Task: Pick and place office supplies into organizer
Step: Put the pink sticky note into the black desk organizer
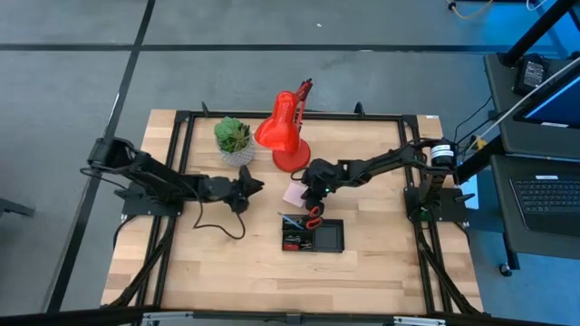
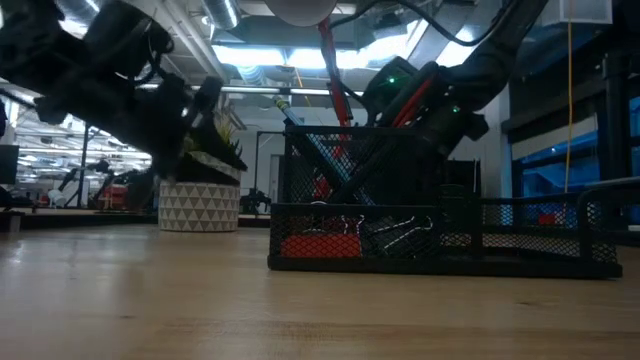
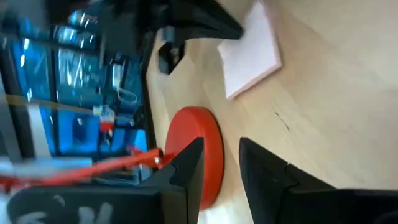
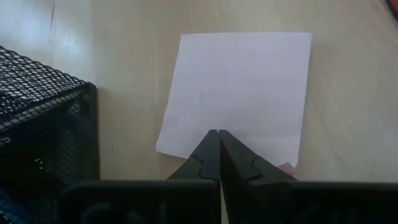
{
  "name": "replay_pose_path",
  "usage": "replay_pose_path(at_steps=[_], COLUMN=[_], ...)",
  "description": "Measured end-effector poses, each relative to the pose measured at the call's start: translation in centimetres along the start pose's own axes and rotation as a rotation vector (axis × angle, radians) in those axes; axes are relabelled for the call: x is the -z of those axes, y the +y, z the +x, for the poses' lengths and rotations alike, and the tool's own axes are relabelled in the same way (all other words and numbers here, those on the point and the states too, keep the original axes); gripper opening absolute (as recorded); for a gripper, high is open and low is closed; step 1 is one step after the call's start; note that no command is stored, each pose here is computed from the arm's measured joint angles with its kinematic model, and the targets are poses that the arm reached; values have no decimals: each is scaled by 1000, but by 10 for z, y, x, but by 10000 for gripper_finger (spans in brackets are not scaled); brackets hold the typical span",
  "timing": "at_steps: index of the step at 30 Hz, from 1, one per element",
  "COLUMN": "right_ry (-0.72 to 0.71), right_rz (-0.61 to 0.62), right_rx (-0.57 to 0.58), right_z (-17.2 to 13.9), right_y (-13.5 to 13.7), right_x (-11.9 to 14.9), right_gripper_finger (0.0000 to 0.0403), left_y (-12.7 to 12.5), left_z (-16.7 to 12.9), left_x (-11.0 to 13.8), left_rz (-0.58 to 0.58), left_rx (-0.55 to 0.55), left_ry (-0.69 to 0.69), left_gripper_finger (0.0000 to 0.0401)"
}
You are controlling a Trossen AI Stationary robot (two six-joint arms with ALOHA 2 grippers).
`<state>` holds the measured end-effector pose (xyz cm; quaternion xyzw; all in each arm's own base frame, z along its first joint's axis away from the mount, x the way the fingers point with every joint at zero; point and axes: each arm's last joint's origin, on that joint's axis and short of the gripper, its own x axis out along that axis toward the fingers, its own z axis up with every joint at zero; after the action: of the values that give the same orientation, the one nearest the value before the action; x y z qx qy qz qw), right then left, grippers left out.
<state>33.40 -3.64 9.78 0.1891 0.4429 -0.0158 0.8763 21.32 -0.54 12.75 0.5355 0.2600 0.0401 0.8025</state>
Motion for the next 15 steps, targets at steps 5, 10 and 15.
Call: replay_pose_path(at_steps=[5, 10, 15], right_ry=[0, 2, 6], right_rz=[3, 4, 7], right_rx=[0, 1, -4], right_z=[0, 0, 0], right_y=[1, 1, 1], right_x=[-2, -2, -2], right_gripper_finger=[3, 3, 3], left_y=[-4, -7, 0], left_z=[15, 34, 54], left_x=[-5, -13, -21], left_rz=[215, 233, 160], left_rx=[43, 84, 152], left_ry=[18, 18, 67], left_gripper_finger=[95, 103, 127])
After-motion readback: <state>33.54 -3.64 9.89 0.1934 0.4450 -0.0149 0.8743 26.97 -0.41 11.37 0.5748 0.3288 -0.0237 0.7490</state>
